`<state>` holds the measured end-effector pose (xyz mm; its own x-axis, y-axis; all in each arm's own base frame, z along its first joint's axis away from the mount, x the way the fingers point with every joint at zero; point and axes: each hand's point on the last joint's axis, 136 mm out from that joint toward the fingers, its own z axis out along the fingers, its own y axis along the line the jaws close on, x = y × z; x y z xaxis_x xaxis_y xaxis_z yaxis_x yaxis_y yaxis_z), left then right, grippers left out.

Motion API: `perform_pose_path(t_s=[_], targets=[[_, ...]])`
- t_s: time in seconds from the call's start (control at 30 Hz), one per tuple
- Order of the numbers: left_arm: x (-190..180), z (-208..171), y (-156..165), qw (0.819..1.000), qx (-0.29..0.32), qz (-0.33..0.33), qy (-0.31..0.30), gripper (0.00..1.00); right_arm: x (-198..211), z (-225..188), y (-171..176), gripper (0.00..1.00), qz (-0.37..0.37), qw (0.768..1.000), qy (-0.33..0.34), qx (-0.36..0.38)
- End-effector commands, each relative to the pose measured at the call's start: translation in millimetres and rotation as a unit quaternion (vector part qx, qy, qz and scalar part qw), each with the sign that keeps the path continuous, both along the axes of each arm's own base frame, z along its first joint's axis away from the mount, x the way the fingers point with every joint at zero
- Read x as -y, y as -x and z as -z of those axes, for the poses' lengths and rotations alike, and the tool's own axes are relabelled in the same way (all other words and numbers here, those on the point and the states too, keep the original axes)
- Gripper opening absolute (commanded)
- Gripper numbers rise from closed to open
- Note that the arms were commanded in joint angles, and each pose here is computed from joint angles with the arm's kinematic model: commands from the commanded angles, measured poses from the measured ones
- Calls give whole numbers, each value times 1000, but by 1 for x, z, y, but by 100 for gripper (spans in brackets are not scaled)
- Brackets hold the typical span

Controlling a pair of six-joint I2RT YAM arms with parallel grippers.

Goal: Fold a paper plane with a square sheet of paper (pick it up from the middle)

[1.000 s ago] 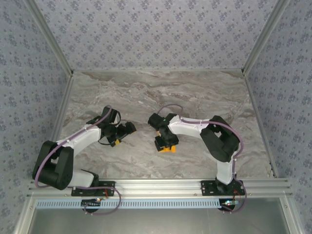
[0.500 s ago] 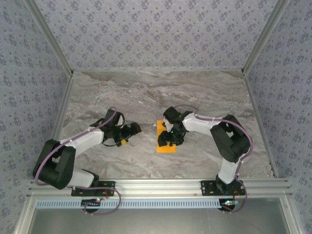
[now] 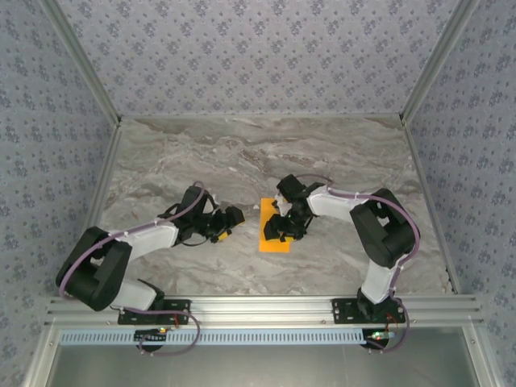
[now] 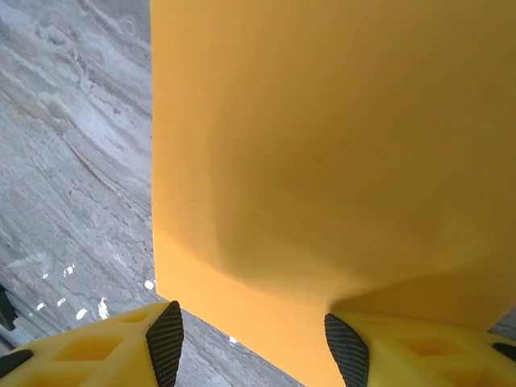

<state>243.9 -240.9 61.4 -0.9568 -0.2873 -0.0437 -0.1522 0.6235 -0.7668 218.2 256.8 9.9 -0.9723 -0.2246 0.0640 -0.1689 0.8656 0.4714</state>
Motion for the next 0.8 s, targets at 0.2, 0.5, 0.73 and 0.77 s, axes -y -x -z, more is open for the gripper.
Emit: perform_pose_path(t_s=[0.2, 0.5, 0.73, 0.77], targets=[[20, -9, -10, 1000, 11, 6, 11, 76, 20, -33, -52, 53, 78, 986, 54, 138], [39, -7, -5, 1000, 6, 5, -1, 69, 41, -20, -117, 23, 152, 976, 63, 140], [49, -2, -1, 1000, -5, 15, -6, 66, 42, -8, -133, 21, 156, 976, 69, 135], [50, -1, -1, 1000, -7, 16, -7, 66, 46, -5, -133, 20, 159, 975, 78, 133]])
